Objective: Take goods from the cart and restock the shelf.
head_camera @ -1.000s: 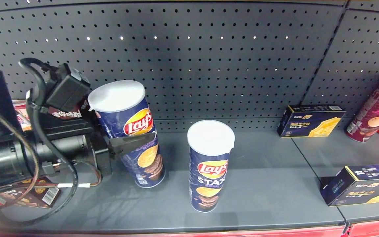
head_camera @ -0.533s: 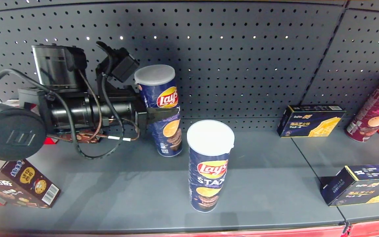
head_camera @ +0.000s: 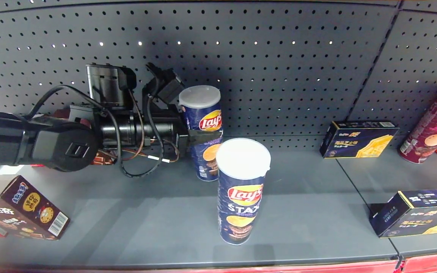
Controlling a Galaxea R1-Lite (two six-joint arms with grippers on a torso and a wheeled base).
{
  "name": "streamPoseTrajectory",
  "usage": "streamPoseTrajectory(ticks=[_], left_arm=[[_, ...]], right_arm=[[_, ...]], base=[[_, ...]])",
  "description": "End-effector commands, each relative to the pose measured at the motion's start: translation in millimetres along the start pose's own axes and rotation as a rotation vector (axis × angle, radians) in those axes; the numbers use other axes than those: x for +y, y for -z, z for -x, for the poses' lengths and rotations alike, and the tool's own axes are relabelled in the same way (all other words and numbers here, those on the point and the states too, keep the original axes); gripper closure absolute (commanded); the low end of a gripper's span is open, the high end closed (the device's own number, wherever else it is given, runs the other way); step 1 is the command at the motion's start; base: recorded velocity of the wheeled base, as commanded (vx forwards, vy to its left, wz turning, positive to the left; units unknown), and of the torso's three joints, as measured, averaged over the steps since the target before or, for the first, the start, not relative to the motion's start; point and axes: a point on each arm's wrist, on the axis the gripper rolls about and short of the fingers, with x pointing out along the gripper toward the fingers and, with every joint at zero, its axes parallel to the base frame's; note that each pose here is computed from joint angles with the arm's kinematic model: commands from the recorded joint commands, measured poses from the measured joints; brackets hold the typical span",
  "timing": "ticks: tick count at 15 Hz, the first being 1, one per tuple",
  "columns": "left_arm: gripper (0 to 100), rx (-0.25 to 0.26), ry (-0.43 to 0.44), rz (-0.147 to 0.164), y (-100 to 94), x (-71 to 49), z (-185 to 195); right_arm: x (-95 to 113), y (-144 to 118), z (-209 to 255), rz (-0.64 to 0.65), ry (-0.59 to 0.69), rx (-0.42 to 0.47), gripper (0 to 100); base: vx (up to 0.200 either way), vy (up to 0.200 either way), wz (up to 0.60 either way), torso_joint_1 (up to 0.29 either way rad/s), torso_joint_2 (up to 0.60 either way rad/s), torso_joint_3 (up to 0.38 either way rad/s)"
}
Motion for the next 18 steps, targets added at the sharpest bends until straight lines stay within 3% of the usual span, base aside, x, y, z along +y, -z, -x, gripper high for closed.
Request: streamPoseTrajectory(ticks=[1, 5, 8, 18], left_arm=[[100, -0.015, 0.032, -0.006, -0.3, 3.5, -8], [100, -0.035, 0.069, -0.016, 0.0, 9.2, -15], [100, -0.034, 0.068, -0.047, 2.6, 12.9, -18], [100, -0.011, 0.075, -0.031, 15.0, 15.1, -24]], right_arm=[[0, 0, 0, 0.0, 0.0, 0.002, 0], [0, 0, 0, 0.0, 0.0, 0.002, 0], [0, 0, 0, 0.0, 0.0, 0.002, 0], [0, 0, 0, 0.0, 0.0, 0.003, 0]], base=[[0.0, 0.0, 0.0, 0.0, 0.0, 0.0], [0.0, 0.0, 0.0, 0.0, 0.0, 0.0], [0.0, 0.0, 0.0, 0.0, 0.0, 0.0], [0.0, 0.0, 0.0, 0.0, 0.0, 0.0]])
